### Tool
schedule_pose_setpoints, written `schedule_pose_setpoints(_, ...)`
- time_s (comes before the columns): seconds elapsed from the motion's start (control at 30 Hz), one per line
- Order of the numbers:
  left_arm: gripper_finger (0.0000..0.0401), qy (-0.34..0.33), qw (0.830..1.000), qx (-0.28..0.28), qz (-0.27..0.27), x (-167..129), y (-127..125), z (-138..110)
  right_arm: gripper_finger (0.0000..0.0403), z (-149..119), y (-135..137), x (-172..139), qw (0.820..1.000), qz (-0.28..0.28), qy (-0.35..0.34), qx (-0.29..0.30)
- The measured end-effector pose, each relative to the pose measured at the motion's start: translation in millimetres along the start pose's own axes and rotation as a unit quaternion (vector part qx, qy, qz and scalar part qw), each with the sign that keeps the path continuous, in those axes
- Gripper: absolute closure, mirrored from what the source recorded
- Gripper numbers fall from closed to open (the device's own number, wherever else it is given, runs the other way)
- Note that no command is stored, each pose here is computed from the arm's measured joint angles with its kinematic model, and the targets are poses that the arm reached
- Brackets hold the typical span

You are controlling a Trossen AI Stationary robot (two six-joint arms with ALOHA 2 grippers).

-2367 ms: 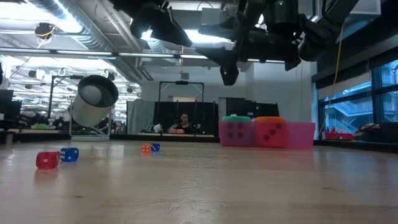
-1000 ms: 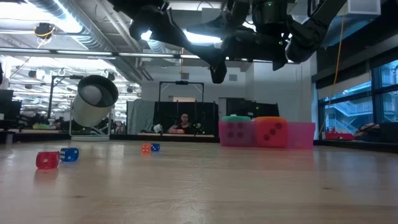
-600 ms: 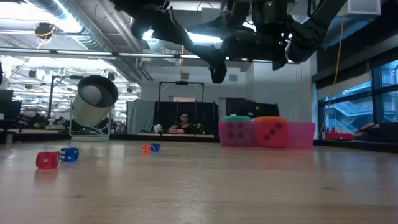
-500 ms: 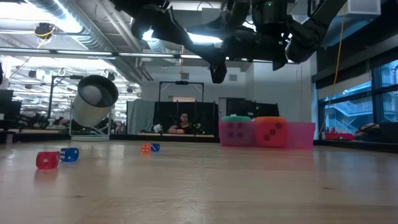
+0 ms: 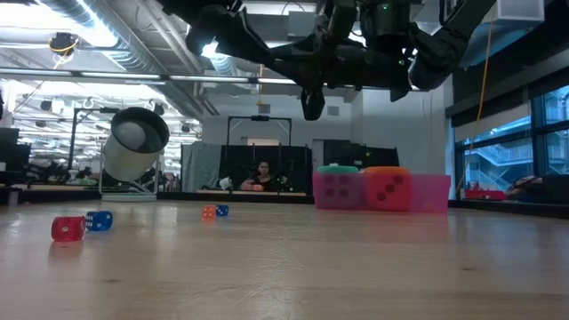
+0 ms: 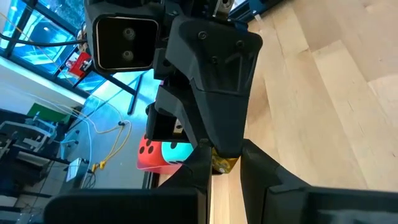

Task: Pick & Place Dice
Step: Put the small yellow dice into the red bin

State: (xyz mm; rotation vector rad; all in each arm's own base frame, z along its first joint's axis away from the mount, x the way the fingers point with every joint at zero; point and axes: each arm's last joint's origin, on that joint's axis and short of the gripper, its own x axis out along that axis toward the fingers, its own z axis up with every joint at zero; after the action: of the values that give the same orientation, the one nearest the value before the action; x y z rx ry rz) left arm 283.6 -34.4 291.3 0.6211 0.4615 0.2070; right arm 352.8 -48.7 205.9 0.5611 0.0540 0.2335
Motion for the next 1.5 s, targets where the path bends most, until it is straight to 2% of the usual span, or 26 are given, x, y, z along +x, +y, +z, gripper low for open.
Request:
schedule_pose_setpoints(0.37, 0.0351, -0.003, 1.000, -0.004, -0.002, 0, 0, 1, 0.0351, 0, 0, 0, 1.000, 0.003, 0.000, -0.012)
schedule_pose_setpoints(0.83, 0.0227, -0.014, 0.999, -0.042, -0.019, -2, -2, 2, 0.0351, 1, 1, 0, 1.000, 0.013, 0.003, -0.022)
schedule_pose_setpoints(0.97, 0.0205, -0.006, 0.999, -0.046, -0.004, -7, -1, 2, 0.0351, 2, 0, -1, 0.999, 0.019, 0.007, -0.024)
schedule_pose_setpoints(1.17, 0.0196, -0.001, 0.998, -0.048, 0.043, -28, 6, 7, 0.0351, 5, 2, -2, 0.999, 0.034, 0.010, -0.029)
schedule_pose_setpoints(1.37, 0.0203, -0.031, 0.996, -0.081, 0.034, -55, 15, 11, 0.0351, 16, 12, -8, 0.997, 0.037, 0.007, -0.060)
schedule_pose_setpoints(1.5, 0.0206, -0.034, 0.994, -0.102, 0.024, -69, 19, 9, 0.0351, 30, 24, -19, 0.995, 0.000, 0.003, -0.097)
